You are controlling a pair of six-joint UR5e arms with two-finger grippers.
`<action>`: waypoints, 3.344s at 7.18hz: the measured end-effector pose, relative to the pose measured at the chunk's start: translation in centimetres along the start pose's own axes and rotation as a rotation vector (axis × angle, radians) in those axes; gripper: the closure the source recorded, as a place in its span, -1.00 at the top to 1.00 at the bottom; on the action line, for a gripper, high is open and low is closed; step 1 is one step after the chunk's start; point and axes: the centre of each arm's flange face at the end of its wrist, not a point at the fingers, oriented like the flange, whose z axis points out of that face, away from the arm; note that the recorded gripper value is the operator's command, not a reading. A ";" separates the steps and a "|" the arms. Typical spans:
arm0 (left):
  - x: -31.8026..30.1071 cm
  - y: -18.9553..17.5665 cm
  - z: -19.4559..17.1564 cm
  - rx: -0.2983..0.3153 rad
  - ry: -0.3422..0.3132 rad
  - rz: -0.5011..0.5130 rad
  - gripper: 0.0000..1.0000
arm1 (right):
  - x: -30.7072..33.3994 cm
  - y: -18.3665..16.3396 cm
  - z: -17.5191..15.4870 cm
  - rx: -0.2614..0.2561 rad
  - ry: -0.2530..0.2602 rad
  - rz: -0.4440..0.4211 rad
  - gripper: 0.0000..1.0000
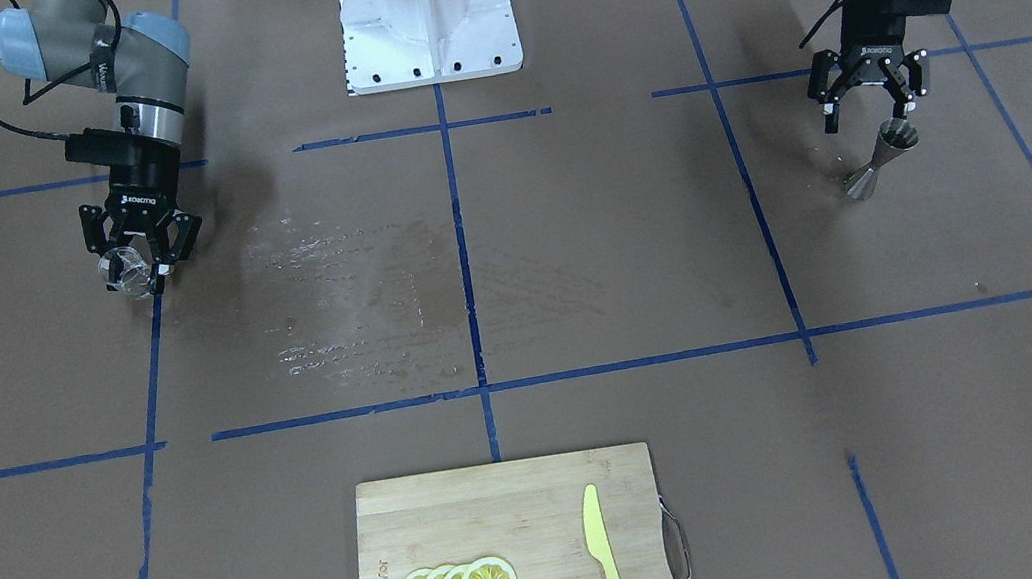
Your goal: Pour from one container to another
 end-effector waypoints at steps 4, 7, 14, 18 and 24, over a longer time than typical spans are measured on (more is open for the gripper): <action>-4.0 -1.4 -5.0 -0.272 0.017 0.039 0.98 | 0.1 0.0 0.1 0.003 0.002 -0.005 -0.12; -8.7 -7.0 -6.0 -0.268 -0.027 0.209 0.98 | 0.4 0.2 0.3 0.010 0.004 -0.016 -0.13; -11.7 -12.7 -5.4 -0.396 0.199 0.267 1.00 | 1.4 1.8 -1.1 0.036 -0.062 -0.006 -0.05; -13.3 -14.3 -6.0 -0.403 0.223 0.209 1.00 | 2.3 2.6 -1.4 0.036 -0.072 -0.025 0.08; -13.7 -14.7 -6.1 -0.388 0.211 0.202 1.00 | 3.4 3.3 -1.0 0.035 -0.062 -0.046 1.00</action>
